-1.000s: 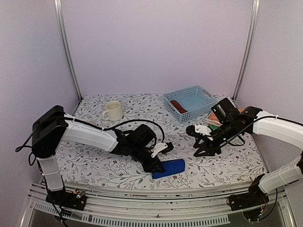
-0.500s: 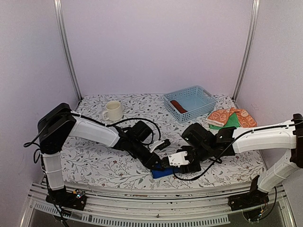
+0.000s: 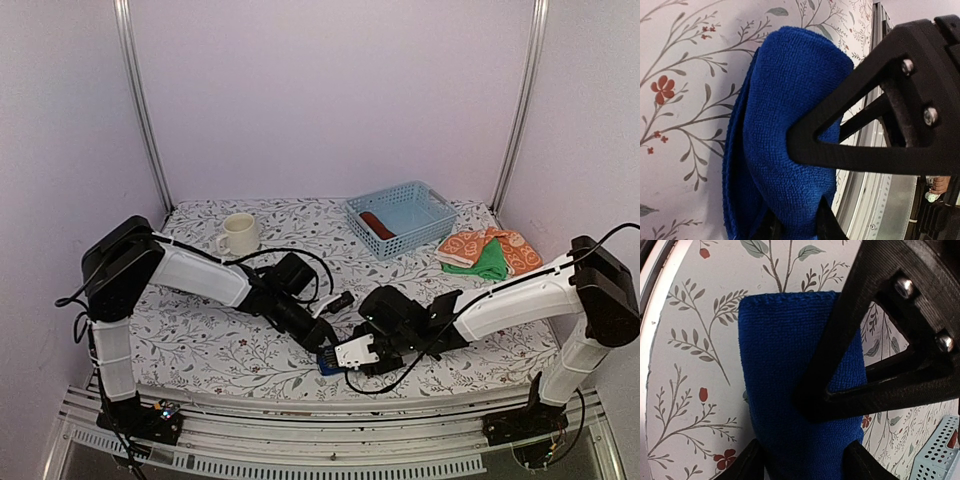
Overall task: Roll the towels
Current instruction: Roll the towel at the center of the board.
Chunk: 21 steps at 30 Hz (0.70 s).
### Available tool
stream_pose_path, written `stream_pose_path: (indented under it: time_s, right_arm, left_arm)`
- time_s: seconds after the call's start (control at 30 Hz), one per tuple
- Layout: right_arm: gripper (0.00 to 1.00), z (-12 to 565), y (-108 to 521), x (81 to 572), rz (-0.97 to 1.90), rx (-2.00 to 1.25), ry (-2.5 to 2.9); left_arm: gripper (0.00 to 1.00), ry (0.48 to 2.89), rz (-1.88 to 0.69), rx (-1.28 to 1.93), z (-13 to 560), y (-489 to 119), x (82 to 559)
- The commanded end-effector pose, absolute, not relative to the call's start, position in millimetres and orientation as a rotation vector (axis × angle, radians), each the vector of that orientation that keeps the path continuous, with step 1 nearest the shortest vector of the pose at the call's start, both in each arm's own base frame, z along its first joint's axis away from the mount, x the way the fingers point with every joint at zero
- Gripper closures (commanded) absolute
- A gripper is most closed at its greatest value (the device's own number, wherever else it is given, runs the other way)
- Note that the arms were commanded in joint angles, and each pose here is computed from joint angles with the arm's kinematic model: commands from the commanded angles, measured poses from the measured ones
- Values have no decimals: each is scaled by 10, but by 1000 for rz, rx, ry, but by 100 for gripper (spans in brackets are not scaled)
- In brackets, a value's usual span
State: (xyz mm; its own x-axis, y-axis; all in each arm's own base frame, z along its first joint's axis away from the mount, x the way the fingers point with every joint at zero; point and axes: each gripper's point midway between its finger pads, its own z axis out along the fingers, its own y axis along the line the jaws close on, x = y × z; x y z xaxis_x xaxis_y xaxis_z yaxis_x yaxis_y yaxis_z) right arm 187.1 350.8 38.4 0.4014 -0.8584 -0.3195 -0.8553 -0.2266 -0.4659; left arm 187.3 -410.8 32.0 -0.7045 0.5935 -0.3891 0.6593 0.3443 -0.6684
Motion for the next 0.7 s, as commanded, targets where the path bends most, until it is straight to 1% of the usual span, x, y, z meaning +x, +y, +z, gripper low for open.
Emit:
stream_pose_path:
  time_s: [0.0,0.13,0.17,0.23,0.4,0.5,0.67]
  right_arm:
    - [45,-113,3248,1735,-51,-2232,1500]
    - [45,-309,3166,1585,9,-2324,1543]
    - [45,-339,3157,1552,29,-2341,1554]
    - [45,-394,3141,1490,64,-2375,1577]
    - [46,-448,3187,1382,153,-2418,1631]
    - [50,-455,3205,1353,196,-2430,1667]
    - [68,-358,3246,1301,352,-2424,1753]
  left_arm:
    - [82,2749,-1110,1115,-116,-3662,1816]
    - [63,2682,-1053,1053,76,-3558,2039]
    - [57,2667,-1046,1038,116,-3533,2077]
    - [48,2645,-1009,1002,177,-3470,2150]
    - [45,2573,-959,875,352,-3327,2295]
    - [45,2511,-931,834,446,-3242,2308]
    - [45,2402,-842,800,601,-3060,2256]
